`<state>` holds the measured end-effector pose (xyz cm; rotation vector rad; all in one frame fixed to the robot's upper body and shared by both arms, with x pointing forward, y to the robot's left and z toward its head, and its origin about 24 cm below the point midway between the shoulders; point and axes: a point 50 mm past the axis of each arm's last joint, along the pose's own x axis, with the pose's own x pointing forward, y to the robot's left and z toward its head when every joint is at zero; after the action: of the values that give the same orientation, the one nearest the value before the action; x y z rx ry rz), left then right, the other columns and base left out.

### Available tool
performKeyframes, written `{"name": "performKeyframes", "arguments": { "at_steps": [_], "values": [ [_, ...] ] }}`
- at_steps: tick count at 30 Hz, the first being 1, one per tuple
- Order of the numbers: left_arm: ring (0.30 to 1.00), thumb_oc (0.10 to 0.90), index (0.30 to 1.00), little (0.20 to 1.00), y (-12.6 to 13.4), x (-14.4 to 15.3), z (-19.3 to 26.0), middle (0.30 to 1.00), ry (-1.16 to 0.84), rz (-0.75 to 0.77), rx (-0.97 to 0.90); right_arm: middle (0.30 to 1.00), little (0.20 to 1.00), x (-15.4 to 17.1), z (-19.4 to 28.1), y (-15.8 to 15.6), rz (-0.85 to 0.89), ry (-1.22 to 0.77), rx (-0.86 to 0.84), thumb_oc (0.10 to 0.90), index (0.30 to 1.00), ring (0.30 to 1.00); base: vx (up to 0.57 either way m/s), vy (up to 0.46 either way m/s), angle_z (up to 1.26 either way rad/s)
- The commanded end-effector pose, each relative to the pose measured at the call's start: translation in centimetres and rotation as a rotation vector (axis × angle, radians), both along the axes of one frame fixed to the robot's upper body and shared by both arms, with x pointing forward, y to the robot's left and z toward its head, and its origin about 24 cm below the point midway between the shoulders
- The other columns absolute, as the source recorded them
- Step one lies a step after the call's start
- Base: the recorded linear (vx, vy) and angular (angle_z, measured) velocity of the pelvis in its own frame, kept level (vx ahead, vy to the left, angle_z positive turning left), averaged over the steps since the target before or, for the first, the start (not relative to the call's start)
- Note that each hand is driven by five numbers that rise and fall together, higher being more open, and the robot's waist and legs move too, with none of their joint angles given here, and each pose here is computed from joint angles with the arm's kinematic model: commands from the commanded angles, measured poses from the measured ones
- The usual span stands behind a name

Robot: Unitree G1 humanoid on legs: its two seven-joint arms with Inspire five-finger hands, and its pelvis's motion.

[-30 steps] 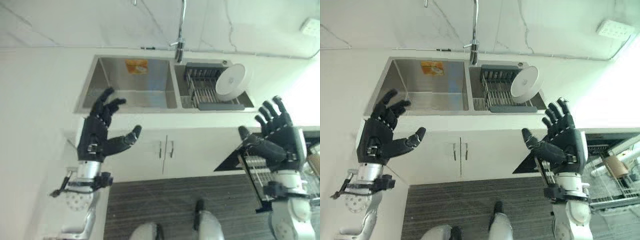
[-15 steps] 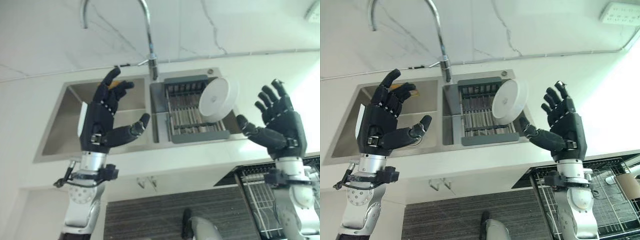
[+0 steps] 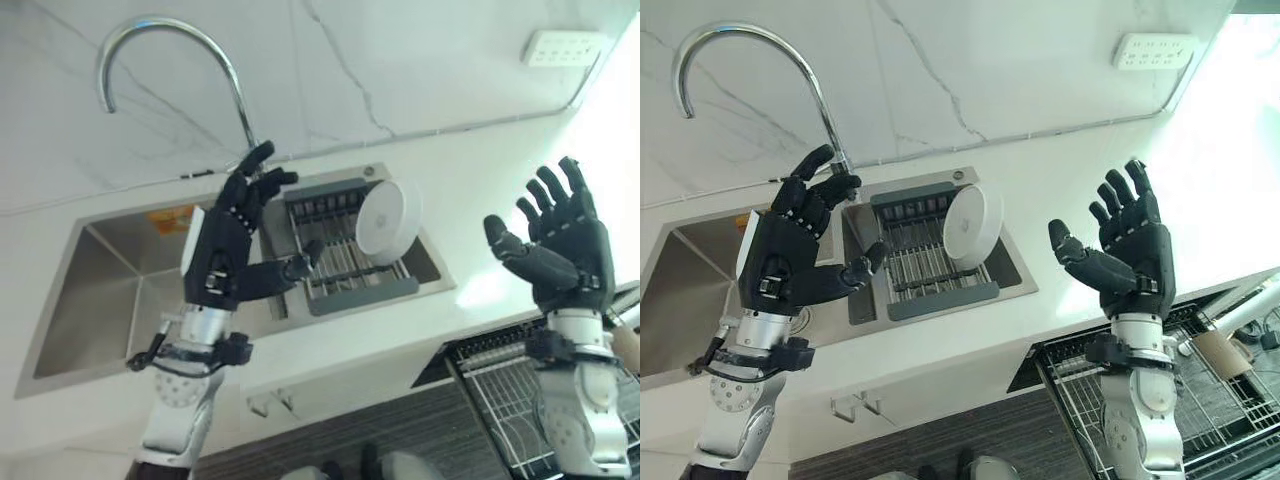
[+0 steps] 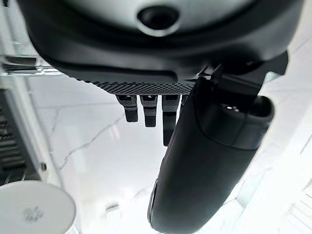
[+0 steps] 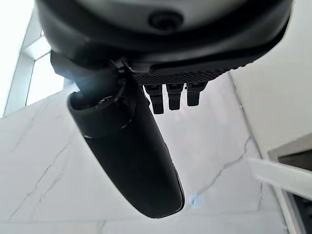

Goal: Place the dishes in the dishwasher.

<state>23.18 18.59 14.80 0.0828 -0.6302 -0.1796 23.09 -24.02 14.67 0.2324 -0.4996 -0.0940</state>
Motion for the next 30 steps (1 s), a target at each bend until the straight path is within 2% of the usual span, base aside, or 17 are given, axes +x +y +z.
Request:
{"name": "performKeyframes", "arguments": {
  "at_steps": [1,17,22,25,30],
  "values": [
    [0.9,0.8,0.9,0.9,0.2,-0.6,3.4,0.9,-0.213,-0.016,0.022,0.9,0.9,1.0,2.9,-0.2,0.01,-0.15,-0.017,0.8,0.9,0.9,0.07,0.014,0.05],
    [0.9,0.8,0.9,0.9,0.3,0.1,3.0,0.9,-0.17,-0.014,0.043,0.9,0.9,4.2,1.0,-2.2,-0.092,0.031,0.025,0.8,0.9,0.9,0.04,-0.002,0.02],
    [0.9,0.8,0.9,0.9,0.3,0.3,2.9,0.9,-0.161,-0.013,0.043,0.9,0.9,4.8,0.1,-2.2,-0.033,0.096,0.091,0.8,0.9,0.9,0.0,0.0,0.0],
    [0.9,0.8,0.9,0.9,0.3,0.5,2.7,0.9,-0.149,-0.019,0.044,0.9,0.9,5.6,-1.0,-1.6,0.072,0.159,0.195,0.8,0.9,0.9,0.0,-0.003,0.02],
    [0.9,0.8,0.9,0.9,0.4,0.5,2.7,0.9,-0.143,-0.021,0.044,0.9,0.9,6.0,-1.2,-1.9,0.087,0.196,0.187,0.8,0.9,0.9,0.0,-0.001,0.02]
  ]
}}
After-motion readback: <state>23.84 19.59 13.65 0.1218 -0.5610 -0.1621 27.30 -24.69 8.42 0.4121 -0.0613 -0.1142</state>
